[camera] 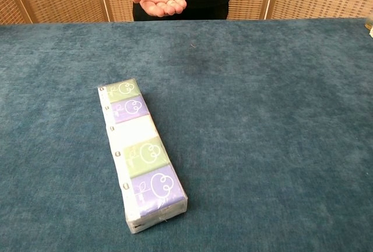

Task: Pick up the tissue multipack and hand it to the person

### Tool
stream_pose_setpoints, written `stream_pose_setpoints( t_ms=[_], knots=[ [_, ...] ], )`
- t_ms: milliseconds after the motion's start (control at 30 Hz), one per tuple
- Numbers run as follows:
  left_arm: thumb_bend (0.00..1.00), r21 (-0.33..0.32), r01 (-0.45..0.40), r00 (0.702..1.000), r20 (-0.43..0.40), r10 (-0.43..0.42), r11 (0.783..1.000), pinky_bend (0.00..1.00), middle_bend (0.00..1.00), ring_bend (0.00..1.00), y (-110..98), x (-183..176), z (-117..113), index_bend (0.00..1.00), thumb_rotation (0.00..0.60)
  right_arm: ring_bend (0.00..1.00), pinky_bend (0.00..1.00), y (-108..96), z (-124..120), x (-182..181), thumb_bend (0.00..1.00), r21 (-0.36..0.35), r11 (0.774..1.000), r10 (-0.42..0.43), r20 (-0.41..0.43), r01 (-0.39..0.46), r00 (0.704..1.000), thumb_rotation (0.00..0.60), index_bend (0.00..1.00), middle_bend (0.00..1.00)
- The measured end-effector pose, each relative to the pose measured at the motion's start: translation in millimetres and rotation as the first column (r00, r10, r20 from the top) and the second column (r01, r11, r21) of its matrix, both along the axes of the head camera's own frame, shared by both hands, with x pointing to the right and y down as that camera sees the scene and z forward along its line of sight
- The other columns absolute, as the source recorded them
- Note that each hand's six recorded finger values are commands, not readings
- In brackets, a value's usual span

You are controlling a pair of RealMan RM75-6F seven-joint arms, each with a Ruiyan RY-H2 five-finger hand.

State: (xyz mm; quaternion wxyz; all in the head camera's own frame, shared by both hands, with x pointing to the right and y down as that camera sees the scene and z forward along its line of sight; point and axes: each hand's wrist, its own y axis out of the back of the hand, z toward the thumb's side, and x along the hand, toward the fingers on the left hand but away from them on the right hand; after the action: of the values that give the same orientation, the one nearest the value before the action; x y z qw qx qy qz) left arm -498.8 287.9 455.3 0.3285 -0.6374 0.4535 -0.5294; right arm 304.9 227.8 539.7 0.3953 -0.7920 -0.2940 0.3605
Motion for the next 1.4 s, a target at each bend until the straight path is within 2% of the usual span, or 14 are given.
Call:
stream_pose_setpoints(
  t_ms=[167, 333, 433, 567, 933, 1133, 1267, 1400],
  knots=[
    [0.14, -0.004, -0.002, 1.000, 0.004, 0.002, 1.000, 0.09, 0.00, 0.00, -0.6, 1.6, 1.4, 0.00, 0.600, 0.00, 0.00, -1.1, 2.5, -47.6, 0.00, -0.037, 0.982, -0.185, 0.071, 0.188, 0.980, 0.600, 0.11, 0.04],
    [0.14, -0.002, 0.008, 1.000, 0.007, -0.008, 1.000, 0.09, 0.00, 0.00, -2.1, -0.3, 1.9, 0.00, 0.600, 0.00, 0.00, -0.6, 7.1, -93.2, 0.00, -0.037, 0.936, -0.346, 0.096, 0.351, 0.933, 0.600, 0.12, 0.04],
    [0.14, -0.008, 0.010, 1.000, 0.010, -0.010, 1.000, 0.09, 0.00, 0.00, -3.3, -0.7, 3.6, 0.00, 0.600, 0.00, 0.00, 0.6, 10.3, -117.4, 0.00, -0.033, 0.913, -0.401, 0.105, 0.406, 0.910, 0.600, 0.12, 0.04],
    [0.14, -0.014, 0.014, 1.000, 0.013, -0.013, 1.000, 0.09, 0.00, 0.00, -4.9, -1.5, 5.5, 0.00, 0.600, 0.00, 0.00, 2.7, 13.9, -148.2, 0.00, -0.036, 0.895, -0.438, 0.125, 0.446, 0.890, 0.600, 0.12, 0.04],
    [0.14, -0.020, 0.022, 1.000, 0.013, -0.022, 1.000, 0.09, 0.00, 0.00, -7.4, -3.8, 7.3, 0.00, 0.600, 0.01, 0.00, 3.4, 28.1, -220.8, 0.00, -0.058, 0.863, -0.486, 0.171, 0.501, 0.857, 0.600, 0.12, 0.04],
    [0.14, -0.032, 0.029, 0.999, 0.016, -0.029, 0.999, 0.09, 0.00, 0.00, -10.4, -5.4, 10.8, 0.00, 0.600, 0.01, 0.00, 3.4, 30.1, -252.9, 0.00, -0.049, 0.856, -0.499, 0.188, 0.515, 0.846, 0.600, 0.12, 0.04],
    [0.14, -0.031, 0.032, 0.999, 0.015, -0.031, 0.999, 0.09, 0.00, 0.00, -11.2, -5.2, 10.3, 0.00, 0.600, 0.00, 0.00, 2.0, 34.6, -271.7, 0.00, -0.056, 0.859, -0.491, 0.195, 0.509, 0.849, 0.600, 0.12, 0.04],
    [0.14, -0.026, 0.036, 0.999, 0.009, -0.036, 0.999, 0.09, 0.00, 0.00, -10.4, -6.0, 8.3, 0.00, 0.600, 0.00, 0.00, -3.2, 44.5, -285.9, 0.00, -0.027, 0.860, -0.501, 0.143, 0.509, 0.854, 0.600, 0.12, 0.02]
  ],
)
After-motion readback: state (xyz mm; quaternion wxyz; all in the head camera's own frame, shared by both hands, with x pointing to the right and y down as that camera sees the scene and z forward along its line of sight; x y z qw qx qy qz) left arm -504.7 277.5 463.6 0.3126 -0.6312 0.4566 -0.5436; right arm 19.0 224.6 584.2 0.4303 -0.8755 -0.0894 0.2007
